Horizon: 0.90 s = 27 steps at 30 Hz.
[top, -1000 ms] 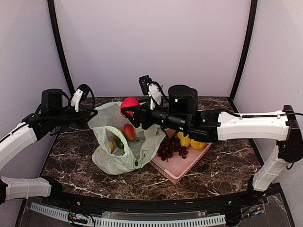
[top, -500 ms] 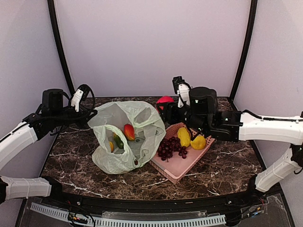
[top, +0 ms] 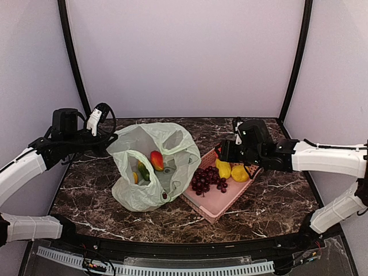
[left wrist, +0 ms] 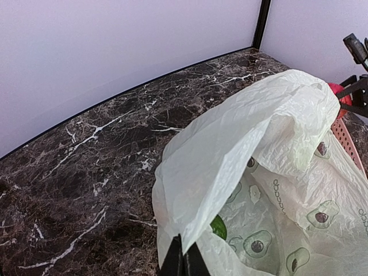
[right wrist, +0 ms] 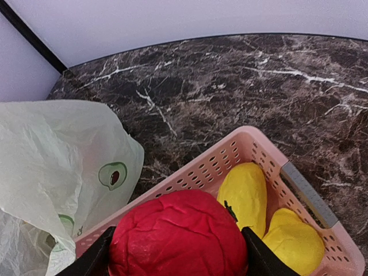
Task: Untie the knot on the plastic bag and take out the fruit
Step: Place the fake fruit in the bin.
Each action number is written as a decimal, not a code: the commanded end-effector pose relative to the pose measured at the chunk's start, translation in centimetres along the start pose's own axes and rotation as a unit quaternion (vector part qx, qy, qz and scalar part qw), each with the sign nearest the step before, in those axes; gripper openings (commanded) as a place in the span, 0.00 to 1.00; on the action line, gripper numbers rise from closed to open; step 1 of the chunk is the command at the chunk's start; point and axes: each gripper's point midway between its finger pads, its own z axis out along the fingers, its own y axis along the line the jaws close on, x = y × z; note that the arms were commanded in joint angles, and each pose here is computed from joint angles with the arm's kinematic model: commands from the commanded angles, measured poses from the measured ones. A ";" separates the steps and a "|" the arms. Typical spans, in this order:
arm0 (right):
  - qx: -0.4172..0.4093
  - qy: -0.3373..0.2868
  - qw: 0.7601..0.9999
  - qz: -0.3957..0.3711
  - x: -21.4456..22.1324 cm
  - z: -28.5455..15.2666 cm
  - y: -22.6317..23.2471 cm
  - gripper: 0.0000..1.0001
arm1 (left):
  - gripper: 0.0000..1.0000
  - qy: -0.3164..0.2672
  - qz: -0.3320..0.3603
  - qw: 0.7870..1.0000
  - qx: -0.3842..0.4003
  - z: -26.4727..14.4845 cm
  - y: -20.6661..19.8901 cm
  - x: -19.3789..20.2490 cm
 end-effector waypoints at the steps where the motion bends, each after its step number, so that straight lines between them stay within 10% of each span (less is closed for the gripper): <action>1: -0.040 0.095 0.995 0.009 3.9 1.5 1.7 0.38 | 0.01 0.006 0.006 1.000 -0.005 0.0 0.1 0.6; 27: -0.112 0.221 0.967 -0.052 12.2 4.5 10.5 0.43 | 0.01 0.003 0.005 1.000 -0.003 -0.2 -0.1 0.4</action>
